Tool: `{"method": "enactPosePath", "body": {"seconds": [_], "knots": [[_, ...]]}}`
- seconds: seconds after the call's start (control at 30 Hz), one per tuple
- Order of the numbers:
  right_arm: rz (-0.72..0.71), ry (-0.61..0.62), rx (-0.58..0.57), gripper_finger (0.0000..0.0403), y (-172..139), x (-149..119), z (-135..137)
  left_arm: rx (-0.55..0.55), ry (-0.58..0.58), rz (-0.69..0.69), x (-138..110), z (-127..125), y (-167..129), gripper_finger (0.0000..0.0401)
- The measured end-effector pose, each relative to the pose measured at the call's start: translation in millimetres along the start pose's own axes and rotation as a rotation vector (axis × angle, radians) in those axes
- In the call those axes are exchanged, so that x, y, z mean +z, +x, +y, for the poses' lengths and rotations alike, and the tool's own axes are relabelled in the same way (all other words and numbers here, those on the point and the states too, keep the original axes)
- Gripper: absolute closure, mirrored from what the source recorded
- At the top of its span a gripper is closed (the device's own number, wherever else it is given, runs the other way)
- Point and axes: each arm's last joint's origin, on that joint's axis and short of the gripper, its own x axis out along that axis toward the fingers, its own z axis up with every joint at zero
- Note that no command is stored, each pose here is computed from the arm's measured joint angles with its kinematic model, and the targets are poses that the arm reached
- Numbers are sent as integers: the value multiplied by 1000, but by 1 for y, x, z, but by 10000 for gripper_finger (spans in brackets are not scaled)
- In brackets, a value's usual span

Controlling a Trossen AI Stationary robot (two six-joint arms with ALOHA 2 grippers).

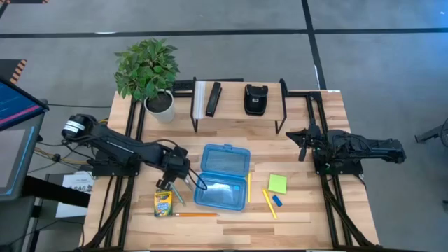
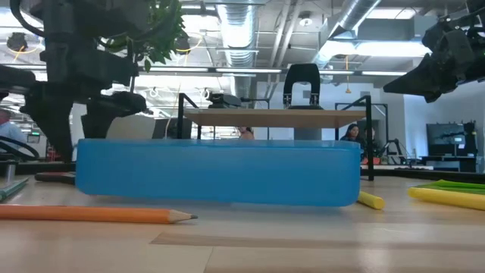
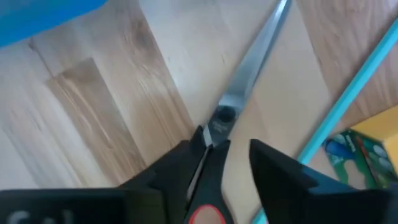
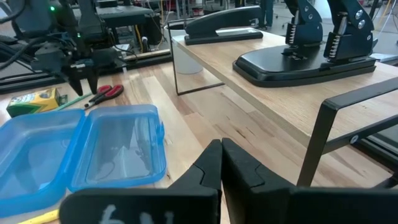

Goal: Pack school essentials
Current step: Put the red scissors into the supply box

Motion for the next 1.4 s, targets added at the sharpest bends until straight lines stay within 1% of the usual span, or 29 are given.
{"method": "enactPosePath", "body": {"seconds": [0.1, 0.2, 0.37, 0.43, 0.5, 0.57, 0.77, 0.87, 1.0, 1.1, 1.17, 1.27, 1.33, 1.4], "knots": [[2, -1, 0, 377, 0, 0, 0, -2, 11, 51, 0, -1, 9, 211], [2, -1, 0, 377, 0, 0, 0, 24, 50, 111, 0, 0, 20, 192], [3, -1, 0, 377, 0, 0, 0, 16, 111, 189, 2, 1, 35, 184], [3, -1, 0, 377, 0, 0, 0, 5, 120, 199, 2, 1, 37, 192], [3, -1, -1, 377, 0, 0, 0, -4, 126, 199, 2, 1, 37, 210], [3, -2, 0, 377, 0, 0, 0, -21, 121, 197, 1, 2, 37, 236], [3, -2, 0, 377, 0, 0, 0, -69, 76, 196, -4, 9, 35, 333], [3, -1, 0, 377, 0, 0, 0, -86, 53, 190, -5, 13, 35, 334], [3, -2, 0, 377, 0, 0, 0, -82, 45, 179, -6, 15, 32, 334], [3, -2, 0, 377, 0, 0, 0, -53, 37, 173, -5, 16, 24, 334], [3, -1, 0, 377, 0, 0, 0, -23, 34, 207, -9, 17, 17, 334], [2, -1, 0, 377, 0, 0, 0, 18, 28, 180, -8, 18, 5, 335], [3, -1, 0, 377, 0, 0, 0, 23, 13, 226, -14, 17, 0, 335], [3, -2, 0, 377, 0, 0, 0, 30, -7, 219, -17, 17, -4, 335]]}}
